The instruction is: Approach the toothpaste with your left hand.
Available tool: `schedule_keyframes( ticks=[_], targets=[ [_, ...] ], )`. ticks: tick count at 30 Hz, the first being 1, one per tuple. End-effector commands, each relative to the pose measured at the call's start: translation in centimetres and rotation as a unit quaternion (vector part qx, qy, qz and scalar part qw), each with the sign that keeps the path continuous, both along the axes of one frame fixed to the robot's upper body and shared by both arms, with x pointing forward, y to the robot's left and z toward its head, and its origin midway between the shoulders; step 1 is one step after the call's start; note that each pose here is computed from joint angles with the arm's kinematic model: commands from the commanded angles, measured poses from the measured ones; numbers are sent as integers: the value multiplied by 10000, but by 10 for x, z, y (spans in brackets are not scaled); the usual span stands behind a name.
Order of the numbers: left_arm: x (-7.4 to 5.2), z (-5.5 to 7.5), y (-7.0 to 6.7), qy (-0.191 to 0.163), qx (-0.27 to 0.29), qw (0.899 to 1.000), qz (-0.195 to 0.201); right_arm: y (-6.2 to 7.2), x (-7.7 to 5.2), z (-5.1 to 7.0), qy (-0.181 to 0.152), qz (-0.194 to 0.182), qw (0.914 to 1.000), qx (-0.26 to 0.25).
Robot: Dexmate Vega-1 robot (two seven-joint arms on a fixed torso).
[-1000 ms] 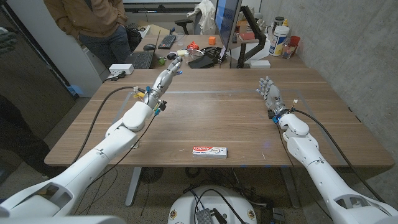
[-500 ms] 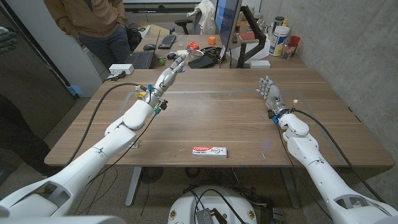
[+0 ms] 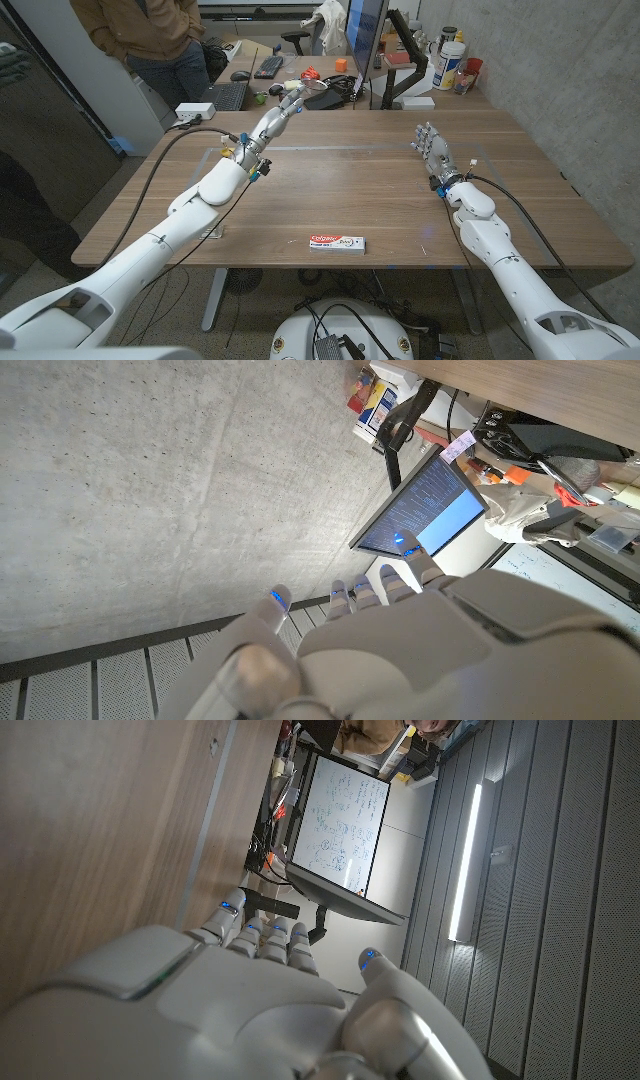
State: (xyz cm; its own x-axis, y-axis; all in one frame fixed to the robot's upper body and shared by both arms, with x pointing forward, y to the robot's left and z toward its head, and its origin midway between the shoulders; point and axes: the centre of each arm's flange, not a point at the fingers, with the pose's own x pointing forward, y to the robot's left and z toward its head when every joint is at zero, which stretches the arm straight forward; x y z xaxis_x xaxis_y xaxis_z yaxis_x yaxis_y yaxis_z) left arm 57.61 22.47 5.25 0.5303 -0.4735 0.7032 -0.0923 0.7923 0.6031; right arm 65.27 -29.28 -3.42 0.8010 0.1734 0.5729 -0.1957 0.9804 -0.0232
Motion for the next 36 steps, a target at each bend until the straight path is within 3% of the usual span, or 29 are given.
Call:
schedule_keyframes(
  ticks=[1,24,36],
  targets=[
    [-9,6,-13,-309,339,9989,-83,3,3,1,4,3,10000,8],
    [-33,14,-26,-660,786,9940,-376,6,4,-3,20,-12,10000,25],
    [-46,16,-32,-1022,1122,9881,-238,7,4,-3,19,-18,10000,12]
  ],
)
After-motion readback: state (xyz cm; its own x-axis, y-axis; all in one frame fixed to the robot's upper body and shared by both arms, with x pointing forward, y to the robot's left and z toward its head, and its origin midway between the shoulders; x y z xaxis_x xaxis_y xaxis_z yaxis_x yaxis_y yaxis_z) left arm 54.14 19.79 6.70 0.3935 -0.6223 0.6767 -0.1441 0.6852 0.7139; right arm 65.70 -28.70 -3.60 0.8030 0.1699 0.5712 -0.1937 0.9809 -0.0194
